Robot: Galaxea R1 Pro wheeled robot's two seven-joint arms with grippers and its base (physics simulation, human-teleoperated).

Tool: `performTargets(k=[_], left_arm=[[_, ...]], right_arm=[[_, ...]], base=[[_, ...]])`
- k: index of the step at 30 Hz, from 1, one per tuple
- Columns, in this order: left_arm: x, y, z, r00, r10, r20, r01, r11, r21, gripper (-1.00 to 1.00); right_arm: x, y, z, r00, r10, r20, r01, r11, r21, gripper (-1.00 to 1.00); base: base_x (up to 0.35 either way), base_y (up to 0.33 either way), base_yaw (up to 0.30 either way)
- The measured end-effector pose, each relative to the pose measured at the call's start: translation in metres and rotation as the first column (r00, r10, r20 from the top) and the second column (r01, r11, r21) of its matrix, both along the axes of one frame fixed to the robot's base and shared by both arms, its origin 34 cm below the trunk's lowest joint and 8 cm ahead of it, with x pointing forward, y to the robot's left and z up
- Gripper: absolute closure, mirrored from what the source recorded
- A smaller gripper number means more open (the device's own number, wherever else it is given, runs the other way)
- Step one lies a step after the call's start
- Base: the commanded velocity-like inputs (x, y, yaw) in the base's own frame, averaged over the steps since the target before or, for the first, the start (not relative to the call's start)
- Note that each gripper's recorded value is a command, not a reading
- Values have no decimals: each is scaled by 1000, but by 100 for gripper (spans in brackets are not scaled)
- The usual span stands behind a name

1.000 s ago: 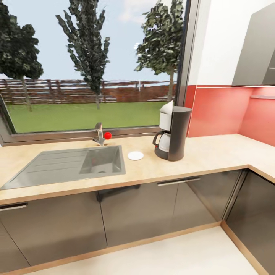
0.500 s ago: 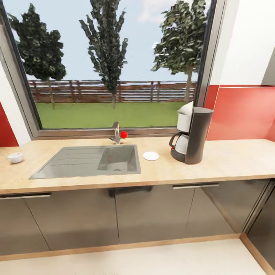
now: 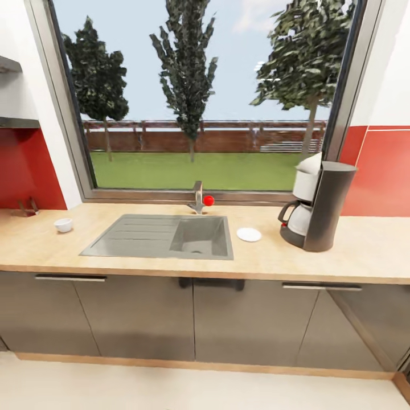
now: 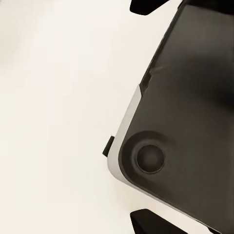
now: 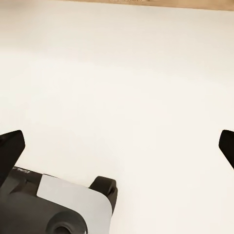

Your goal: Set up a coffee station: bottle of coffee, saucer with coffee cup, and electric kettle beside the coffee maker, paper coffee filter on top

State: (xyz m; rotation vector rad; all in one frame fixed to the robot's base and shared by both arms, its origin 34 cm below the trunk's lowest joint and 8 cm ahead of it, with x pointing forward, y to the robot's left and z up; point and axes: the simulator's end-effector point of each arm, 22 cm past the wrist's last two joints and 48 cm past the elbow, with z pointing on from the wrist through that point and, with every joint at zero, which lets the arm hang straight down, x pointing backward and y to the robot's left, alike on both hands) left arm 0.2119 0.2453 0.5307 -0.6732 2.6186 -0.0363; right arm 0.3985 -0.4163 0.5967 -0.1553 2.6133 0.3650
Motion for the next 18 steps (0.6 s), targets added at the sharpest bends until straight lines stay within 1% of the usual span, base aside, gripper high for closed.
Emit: performTargets(k=[18], left_arm=[[0,0,0,1000,0,0,0,1000,1,-100]], right_arm=[[0,1,0,1000,0,-1,0,1000,1,-100]], base=[[0,0,271]])
